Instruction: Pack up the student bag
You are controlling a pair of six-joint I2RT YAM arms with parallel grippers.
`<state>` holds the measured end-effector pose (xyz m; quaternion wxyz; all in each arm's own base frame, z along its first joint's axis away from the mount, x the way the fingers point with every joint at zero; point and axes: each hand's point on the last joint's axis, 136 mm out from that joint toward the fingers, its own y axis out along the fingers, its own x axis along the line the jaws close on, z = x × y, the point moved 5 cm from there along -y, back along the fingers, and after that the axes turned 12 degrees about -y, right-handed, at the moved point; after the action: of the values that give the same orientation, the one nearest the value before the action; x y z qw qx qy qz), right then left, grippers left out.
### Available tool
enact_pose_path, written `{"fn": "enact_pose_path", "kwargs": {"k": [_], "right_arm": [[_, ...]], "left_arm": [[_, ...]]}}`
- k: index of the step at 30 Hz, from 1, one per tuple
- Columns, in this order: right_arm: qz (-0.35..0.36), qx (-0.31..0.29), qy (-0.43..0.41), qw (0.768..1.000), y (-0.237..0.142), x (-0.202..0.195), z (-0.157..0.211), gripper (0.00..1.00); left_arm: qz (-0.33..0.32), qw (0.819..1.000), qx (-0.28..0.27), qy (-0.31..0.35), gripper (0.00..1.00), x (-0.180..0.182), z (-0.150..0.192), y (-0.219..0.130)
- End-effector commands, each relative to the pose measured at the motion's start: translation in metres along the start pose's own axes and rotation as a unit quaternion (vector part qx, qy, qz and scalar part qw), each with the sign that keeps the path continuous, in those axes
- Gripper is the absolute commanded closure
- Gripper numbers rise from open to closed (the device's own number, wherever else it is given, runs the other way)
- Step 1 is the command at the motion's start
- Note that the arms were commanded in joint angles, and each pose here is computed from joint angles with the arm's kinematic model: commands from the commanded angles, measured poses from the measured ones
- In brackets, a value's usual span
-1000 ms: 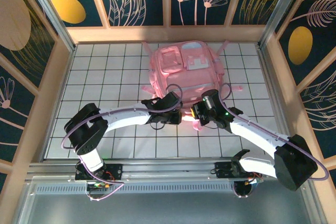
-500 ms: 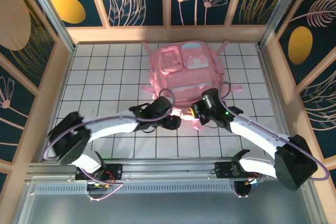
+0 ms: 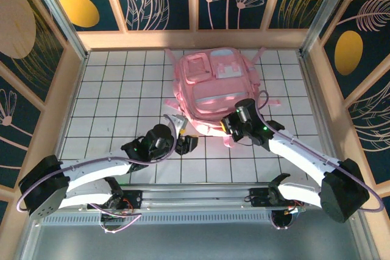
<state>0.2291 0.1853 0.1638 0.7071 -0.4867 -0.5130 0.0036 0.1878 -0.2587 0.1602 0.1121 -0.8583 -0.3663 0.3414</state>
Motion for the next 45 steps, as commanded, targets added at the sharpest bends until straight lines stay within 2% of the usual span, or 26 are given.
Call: {"fn": "enact_pose_path", "kwargs": {"k": [1, 5, 10, 18, 24, 38, 45], "right_arm": [[-0.089, 0.006, -0.028, 0.996, -0.022, 0.048, 0.001, 1.0], [-0.094, 0.005, -0.033, 0.995, -0.024, 0.052, 0.001, 1.0], [-0.099, 0.005, -0.035, 0.994, -0.024, 0.052, 0.001, 1.0], [-0.112, 0.002, -0.057, 0.992, -0.021, 0.056, 0.001, 1.0], [-0.116, 0.002, -0.058, 0.992, -0.019, 0.053, 0.001, 1.0], [-0.117, 0.02, -0.061, 0.991, -0.01, 0.055, 0.009, 1.0], [-0.119, 0.028, -0.063, 0.99, -0.007, 0.057, 0.014, 1.0]], "left_arm": [[0.064, 0.995, -0.053, 0.048, 0.35, -0.025, -0.021, 0.004], [0.079, 0.989, -0.072, 0.102, 0.34, -0.027, -0.015, 0.009], [0.102, 0.972, -0.106, 0.182, 0.35, -0.024, 0.0, 0.004], [0.088, 0.957, -0.125, 0.246, 0.34, -0.019, 0.014, 0.013], [0.095, 0.954, -0.137, 0.247, 0.38, -0.022, 0.013, 0.023], [0.077, 0.962, -0.143, 0.218, 0.46, -0.023, 0.007, 0.05], [0.062, 0.965, -0.144, 0.212, 0.56, -0.022, 0.004, 0.06]]}}
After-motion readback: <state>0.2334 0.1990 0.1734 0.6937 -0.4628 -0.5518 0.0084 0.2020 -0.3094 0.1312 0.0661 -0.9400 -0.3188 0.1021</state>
